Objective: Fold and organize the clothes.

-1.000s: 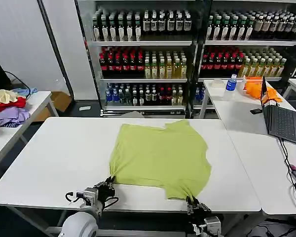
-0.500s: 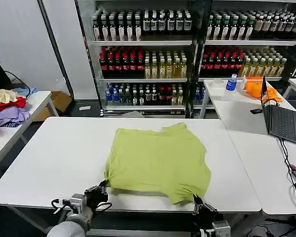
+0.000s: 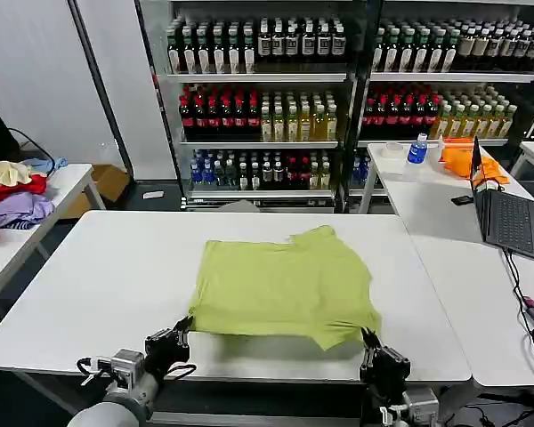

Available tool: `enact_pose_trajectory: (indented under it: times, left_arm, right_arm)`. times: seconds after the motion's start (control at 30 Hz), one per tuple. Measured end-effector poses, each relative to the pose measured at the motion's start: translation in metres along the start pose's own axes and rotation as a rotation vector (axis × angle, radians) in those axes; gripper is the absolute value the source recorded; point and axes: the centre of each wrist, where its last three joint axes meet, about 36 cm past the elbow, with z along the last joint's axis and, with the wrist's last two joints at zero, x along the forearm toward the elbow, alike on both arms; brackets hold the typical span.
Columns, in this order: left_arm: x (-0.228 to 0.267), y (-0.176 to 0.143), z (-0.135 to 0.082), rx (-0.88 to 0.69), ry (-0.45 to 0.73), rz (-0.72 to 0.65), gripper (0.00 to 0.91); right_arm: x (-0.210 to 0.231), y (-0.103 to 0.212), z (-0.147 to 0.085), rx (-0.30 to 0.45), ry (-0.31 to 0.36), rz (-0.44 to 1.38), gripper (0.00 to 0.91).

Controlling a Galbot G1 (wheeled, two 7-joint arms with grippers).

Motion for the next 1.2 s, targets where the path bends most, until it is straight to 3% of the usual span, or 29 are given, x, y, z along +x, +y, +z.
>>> enact_pose_trajectory:
  times: [0.9,0.93,0.97,1.0,1.03,1.07,1.1,1.2]
  left_arm:
    - [-0.11,0.005,0.006,-0.054,0.027,-0.05,0.05]
    - [-0.112,0.005,0.006,-0.055,0.029,-0.05,0.101]
    - [-0.115,0.005,0.007,-0.055,0.031,-0.049,0.212]
    - [-0.117,0.005,0.007,-0.056,0.033,-0.049,0.212]
    - [-0.118,0.004,0.007,-0.056,0.034,-0.048,0.897]
    - [-0.12,0.004,0.006,-0.056,0.035,-0.046,0.907]
    - [-0.121,0.004,0.006,-0.056,0.035,-0.046,0.907]
    - [-0.124,0.003,0.005,-0.053,0.031,-0.044,0.907]
  right_arm:
    - [-0.135,-0.004,0.009,0.164,-0.075,-0.004,0.0]
    - [-0.138,-0.004,0.01,0.17,-0.07,-0.001,0.0]
    - [-0.14,-0.003,0.012,0.174,-0.066,0.0,0.0]
    - [-0.142,-0.002,0.013,0.178,-0.062,0.002,0.01]
    - [-0.143,-0.001,0.014,0.184,-0.058,0.004,0.453]
    - [-0.144,-0.001,0.015,0.188,-0.056,0.005,0.806]
    - [-0.145,0.0,0.015,0.192,-0.055,0.006,0.907]
    - [-0.146,0.0,0.017,0.198,-0.052,0.01,0.907]
